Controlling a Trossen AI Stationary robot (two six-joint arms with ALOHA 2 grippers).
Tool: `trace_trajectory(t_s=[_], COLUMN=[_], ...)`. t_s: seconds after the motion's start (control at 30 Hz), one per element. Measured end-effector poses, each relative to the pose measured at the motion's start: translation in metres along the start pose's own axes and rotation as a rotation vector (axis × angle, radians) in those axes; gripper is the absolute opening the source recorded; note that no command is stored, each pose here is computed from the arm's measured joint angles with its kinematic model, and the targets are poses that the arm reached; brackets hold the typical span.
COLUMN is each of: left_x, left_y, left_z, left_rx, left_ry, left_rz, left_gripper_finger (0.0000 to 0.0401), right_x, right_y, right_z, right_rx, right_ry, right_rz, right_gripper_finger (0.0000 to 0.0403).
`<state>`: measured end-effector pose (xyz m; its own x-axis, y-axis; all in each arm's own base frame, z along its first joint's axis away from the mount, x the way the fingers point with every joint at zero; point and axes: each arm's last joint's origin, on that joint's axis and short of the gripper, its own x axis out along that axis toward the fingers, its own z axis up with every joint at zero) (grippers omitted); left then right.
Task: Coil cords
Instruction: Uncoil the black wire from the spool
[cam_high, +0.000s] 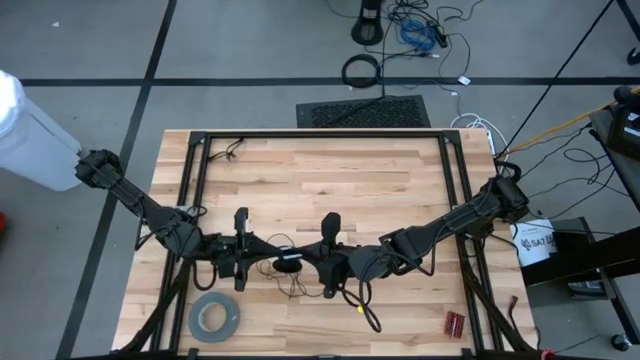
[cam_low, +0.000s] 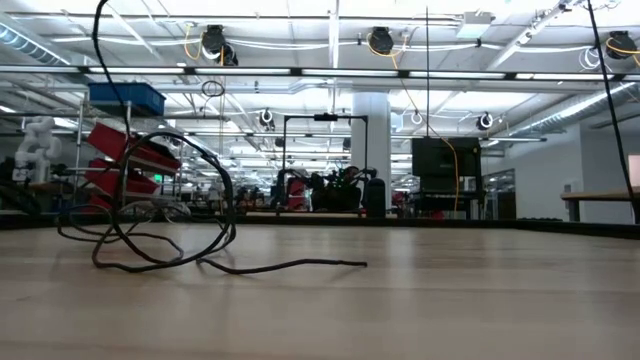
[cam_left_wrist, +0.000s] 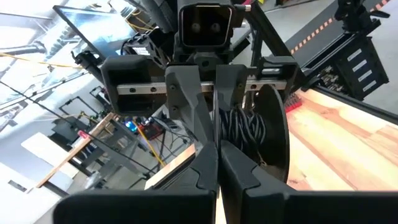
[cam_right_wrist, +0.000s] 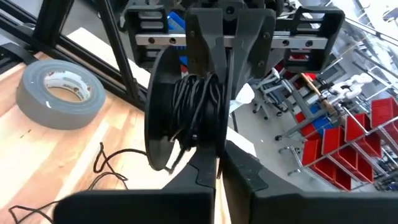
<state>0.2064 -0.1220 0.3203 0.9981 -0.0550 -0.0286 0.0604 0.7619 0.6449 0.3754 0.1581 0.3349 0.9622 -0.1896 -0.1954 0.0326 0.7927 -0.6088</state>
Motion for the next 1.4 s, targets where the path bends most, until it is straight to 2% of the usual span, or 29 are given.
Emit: trace_trajectory(t_s=[0.23,0.6,0.87,1.2,1.4], left_x=[0.000,-0.001,-0.001,0.028,0.043], left_y=[0.001,0.003,0.003,0.004,-0.008], left_z=[0.000,0.005,0.006,-0.012,-0.020], left_rx=[-0.013,-0.043,-0.139,-0.318,-0.313], left_ry=[0.004,-0.022,-0.043,0.002,0.007], left_rz=[0.022,0.059,0.046,0.116,0.062], left_gripper_finger=[0.0035,0.0085,0.0091,0.0091,0.0094], right_x=[-0.005,-0.031,-0.047,-0.048,-0.048], right_y=[0.001,-0.002,-0.013,-0.021,-0.021], right_z=[0.002,0.013,0.017,0.021,0.020], right_rx=[-0.004,-0.010,0.063,0.139,0.119], right_ry=[0.021,0.057,0.113,0.124,0.139], right_rz=[-0.031,-0.094,-0.243,-0.374,-0.393], right_gripper_finger=[0.0002,0.0001,0.0000,0.0000,0.0000])
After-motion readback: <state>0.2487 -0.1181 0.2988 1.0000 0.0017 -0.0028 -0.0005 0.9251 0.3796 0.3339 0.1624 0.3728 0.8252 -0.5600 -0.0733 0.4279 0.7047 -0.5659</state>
